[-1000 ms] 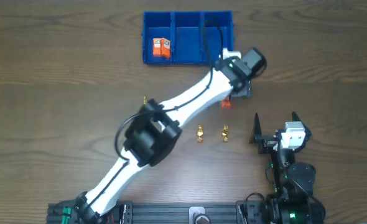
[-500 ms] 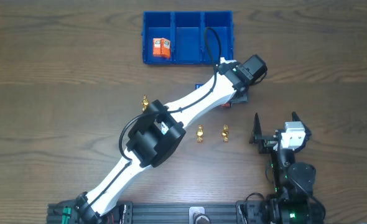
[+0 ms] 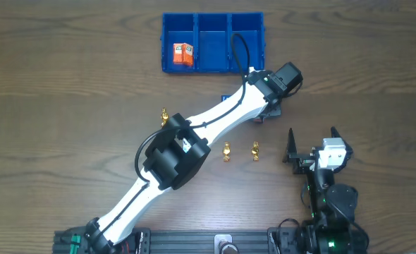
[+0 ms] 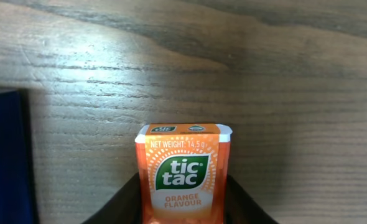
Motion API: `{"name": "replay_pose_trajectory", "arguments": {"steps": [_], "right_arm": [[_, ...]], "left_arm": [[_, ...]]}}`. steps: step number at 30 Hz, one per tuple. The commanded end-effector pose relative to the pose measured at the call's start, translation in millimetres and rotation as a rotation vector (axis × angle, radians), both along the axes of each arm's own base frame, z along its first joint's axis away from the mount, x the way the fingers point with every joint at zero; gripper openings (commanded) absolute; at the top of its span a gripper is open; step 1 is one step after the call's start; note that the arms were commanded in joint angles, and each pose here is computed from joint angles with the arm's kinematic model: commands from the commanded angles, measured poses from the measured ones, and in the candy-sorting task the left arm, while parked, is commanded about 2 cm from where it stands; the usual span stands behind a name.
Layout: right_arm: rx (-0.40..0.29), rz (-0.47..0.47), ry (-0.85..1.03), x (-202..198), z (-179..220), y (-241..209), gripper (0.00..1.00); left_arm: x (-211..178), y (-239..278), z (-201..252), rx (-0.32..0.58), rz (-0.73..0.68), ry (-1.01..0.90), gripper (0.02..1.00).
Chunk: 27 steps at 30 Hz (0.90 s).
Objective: Sort Candies Into Trays
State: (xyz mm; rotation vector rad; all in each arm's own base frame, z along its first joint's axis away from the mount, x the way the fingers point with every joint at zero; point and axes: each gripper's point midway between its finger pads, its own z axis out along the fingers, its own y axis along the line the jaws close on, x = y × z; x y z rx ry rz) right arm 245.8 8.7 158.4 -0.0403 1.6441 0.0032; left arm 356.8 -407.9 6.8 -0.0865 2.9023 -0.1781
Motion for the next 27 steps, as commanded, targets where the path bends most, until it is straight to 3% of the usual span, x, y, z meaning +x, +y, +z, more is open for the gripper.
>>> {"name": "replay_pose_trajectory", "arguments": {"steps": [1,7,11,14,20,27], "right_arm": [[-0.014,0.013,0.0,-0.2,-1.2,2.5,0.998],[-0.014,0.013,0.0,-0.2,-1.2,2.5,0.998],[-0.014,0.013,0.0,-0.2,-1.2,2.5,0.998],[-0.014,0.013,0.0,-0.2,-1.2,2.5,0.998],[-0.014,0.013,0.0,-0.2,-1.2,2.5,0.998],[-0.014,0.013,0.0,-0.2,-1.2,2.5,0.998]], "left_arm": [[5.6,4.8,-3.5,0.013,0.018,-0.014,0.257],[51.7,28.2,90.5,-0.01,0.026,-0.248,0.251],[93.9,88.2,178.6,0.023,0.029,-0.43,0.251],[119.9,139.2,212.3,0.05,0.052,-0.487,0.244],[158.0,202.4,182.9,0.118,0.045,-0.424,0.248],[171.3,221.9,119.7,0.077,0.022,-0.275,0.255]]}}
